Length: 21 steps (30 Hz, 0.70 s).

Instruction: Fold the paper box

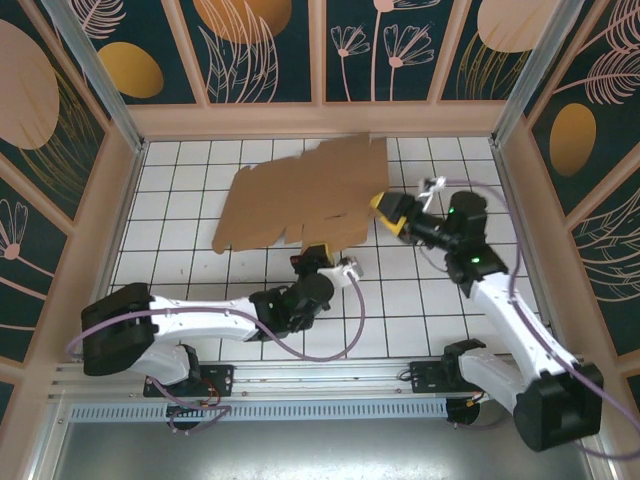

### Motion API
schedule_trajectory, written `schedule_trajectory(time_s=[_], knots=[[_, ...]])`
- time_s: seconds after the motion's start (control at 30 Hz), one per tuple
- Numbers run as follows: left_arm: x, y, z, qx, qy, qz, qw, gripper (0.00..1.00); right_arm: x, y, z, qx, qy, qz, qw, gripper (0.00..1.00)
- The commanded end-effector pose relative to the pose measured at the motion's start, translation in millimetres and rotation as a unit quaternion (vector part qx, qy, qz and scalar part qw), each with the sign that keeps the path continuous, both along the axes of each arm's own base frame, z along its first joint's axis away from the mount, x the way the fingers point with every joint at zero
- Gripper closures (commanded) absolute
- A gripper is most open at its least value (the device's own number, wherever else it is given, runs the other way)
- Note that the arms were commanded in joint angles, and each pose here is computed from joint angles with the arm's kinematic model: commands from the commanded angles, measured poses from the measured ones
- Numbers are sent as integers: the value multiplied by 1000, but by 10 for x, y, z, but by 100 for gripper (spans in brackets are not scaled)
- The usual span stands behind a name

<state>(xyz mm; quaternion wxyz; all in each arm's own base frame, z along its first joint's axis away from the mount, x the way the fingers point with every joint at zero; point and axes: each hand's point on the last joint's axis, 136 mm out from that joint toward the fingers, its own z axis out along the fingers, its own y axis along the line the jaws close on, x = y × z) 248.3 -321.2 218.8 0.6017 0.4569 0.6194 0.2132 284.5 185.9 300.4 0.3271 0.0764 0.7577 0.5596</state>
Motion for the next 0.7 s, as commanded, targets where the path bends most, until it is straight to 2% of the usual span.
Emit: schedule_trajectory(time_s=[0.0, 0.1, 0.17, 0.27, 0.33, 0.43, 0.5, 0.57, 0.6, 0.67], knots=[[-4, -65, 685, -113, 12, -4, 994, 100, 55, -471, 422, -108, -59, -119, 985, 17], [-49, -99, 1249, -201, 24, -21, 979, 100, 40, -728, 920, -138, -108, -189, 966, 18], [-111, -67, 1623, -276, 37, -38, 960, 100, 11, -856, 1181, -150, -135, -222, 954, 18], [-167, 128, 2088, -406, 61, -59, 910, 100, -25, -985, 1491, -157, -167, -256, 939, 19], [-124, 310, 2231, -495, 96, -70, 860, 100, -4, -976, 1583, -161, -179, -255, 936, 20], [22, 583, 2171, -590, 135, -57, 794, 100, 111, -903, 1510, -168, -171, -240, 941, 20], [119, 685, 2016, -628, 162, -46, 760, 100, 197, -820, 1369, -170, -157, -221, 947, 20], [238, 779, 1805, -657, 187, -26, 730, 100, 272, -722, 1175, -174, -142, -201, 953, 20], [321, 826, 1571, -666, 205, -3, 717, 100, 304, -656, 1075, -177, -136, -188, 957, 20], [475, 917, 1180, -693, 247, 34, 677, 100, 372, -529, 838, -192, -117, -167, 960, 20]])
